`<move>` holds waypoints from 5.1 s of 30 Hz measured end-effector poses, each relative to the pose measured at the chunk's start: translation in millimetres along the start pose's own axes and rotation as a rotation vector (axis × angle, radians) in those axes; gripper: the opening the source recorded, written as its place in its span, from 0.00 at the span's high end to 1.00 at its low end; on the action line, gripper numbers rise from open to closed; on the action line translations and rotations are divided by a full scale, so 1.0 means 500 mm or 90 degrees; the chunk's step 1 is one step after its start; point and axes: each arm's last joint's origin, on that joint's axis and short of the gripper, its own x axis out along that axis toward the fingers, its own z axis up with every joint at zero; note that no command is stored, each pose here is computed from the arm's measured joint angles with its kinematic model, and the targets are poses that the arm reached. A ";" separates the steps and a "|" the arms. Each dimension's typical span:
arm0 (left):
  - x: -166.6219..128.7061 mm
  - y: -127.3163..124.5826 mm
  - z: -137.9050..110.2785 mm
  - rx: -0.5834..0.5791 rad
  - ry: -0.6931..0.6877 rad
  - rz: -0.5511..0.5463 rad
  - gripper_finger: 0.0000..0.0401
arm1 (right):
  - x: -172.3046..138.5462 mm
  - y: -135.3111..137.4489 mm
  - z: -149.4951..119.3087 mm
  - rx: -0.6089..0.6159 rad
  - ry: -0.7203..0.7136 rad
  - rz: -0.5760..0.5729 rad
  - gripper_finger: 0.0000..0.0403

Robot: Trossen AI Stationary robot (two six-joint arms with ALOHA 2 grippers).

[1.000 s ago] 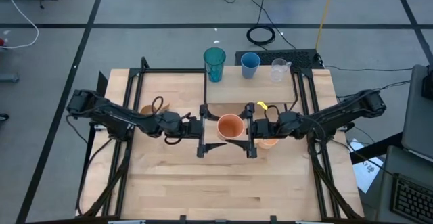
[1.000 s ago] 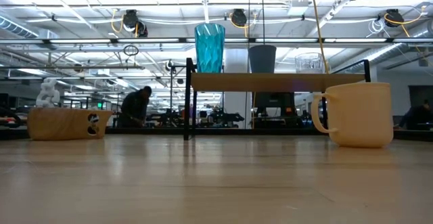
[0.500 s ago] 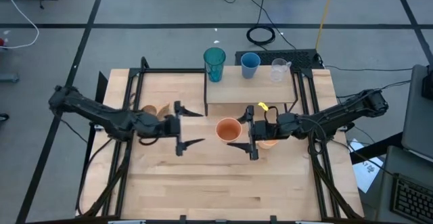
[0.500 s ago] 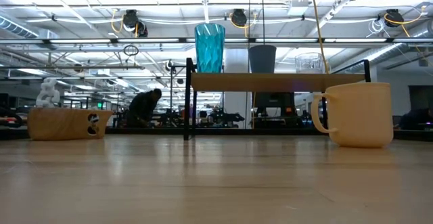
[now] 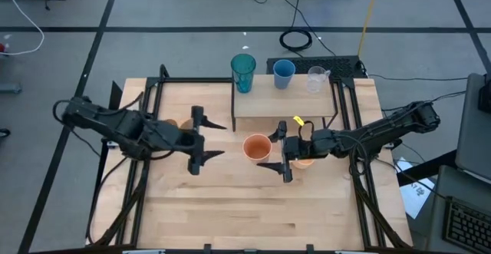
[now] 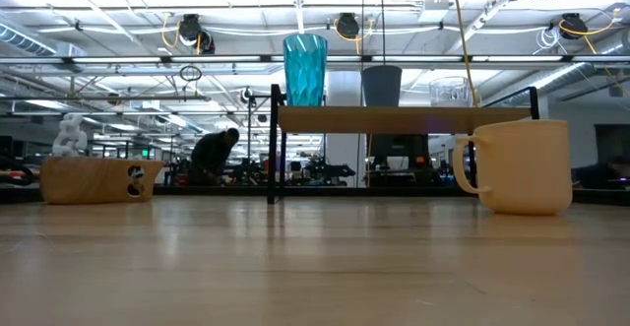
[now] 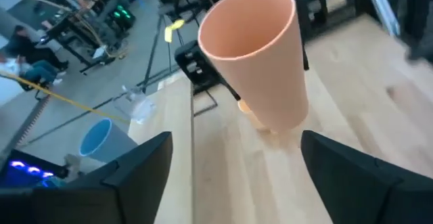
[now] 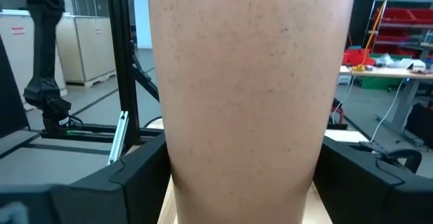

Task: Stack small to large cups/mugs on shelf
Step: Put the orange cup on the shelf

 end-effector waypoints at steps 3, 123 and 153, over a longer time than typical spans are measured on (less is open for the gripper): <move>0.012 0.004 0.031 0.045 0.027 -0.017 0.23 | 0.000 0.000 -0.002 0.007 0.007 0.000 0.26; 0.260 0.290 -0.108 0.097 0.473 -0.229 0.99 | -0.076 0.065 -0.102 -0.043 0.124 -0.162 0.03; 0.276 0.292 -0.111 0.104 0.474 -0.208 0.79 | -0.077 0.068 -0.101 -0.047 0.124 -0.157 0.03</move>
